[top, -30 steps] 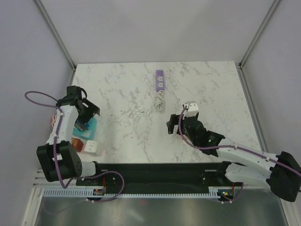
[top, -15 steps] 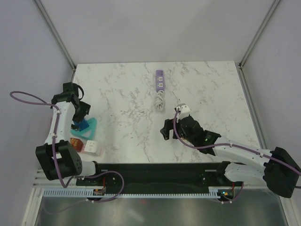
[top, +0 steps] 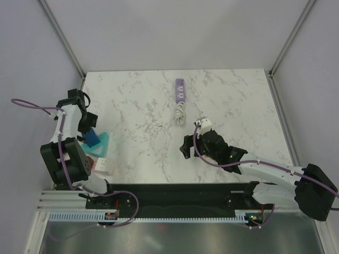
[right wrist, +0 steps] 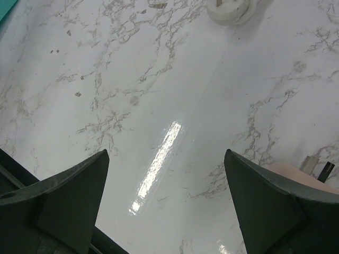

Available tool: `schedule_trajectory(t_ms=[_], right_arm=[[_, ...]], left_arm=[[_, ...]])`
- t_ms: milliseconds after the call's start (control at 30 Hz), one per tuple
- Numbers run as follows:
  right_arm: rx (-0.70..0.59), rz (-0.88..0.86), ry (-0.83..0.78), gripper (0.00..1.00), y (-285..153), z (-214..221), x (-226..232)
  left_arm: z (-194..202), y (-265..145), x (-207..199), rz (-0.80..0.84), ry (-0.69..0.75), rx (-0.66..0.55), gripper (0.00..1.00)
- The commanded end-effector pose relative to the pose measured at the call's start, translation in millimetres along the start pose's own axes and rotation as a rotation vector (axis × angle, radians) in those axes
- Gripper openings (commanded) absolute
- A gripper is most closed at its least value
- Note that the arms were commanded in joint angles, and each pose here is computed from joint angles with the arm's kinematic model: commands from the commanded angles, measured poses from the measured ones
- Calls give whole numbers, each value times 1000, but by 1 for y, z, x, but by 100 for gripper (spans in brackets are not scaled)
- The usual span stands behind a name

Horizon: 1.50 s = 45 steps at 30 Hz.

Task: Pull the plug off the socket

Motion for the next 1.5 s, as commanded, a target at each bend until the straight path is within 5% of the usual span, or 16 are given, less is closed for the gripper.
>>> schedule_trajectory(t_ms=[0, 433, 667, 933, 1067, 1467], right_arm=[[-49, -51, -2, 98, 3, -20, 16], [-41, -105, 56, 97, 5, -22, 29], [-26, -66, 84, 97, 0, -18, 21], [65, -140, 175, 97, 13, -9, 45], [120, -195, 238, 95, 31, -2, 60], [265, -348, 411, 88, 90, 16, 106]], left_arm=[[-18, 5, -3, 12, 133, -78, 100], [-3, 35, -6, 103, 367, -131, 98], [5, 33, -13, 177, 384, -136, 60], [35, 6, -47, 311, 581, -219, 38], [61, -11, -66, 407, 711, -233, 2], [116, -52, -96, 686, 925, -275, 2]])
Point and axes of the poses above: each gripper's point midway between its finger pads, its own y axis out along the fingers, its own x axis along the line the jaws close on, z = x × y, the point moved 2 cm from there along -y, back along the fingers, and after that the axes turned 14 degrees about y, right-handed, at the moved point
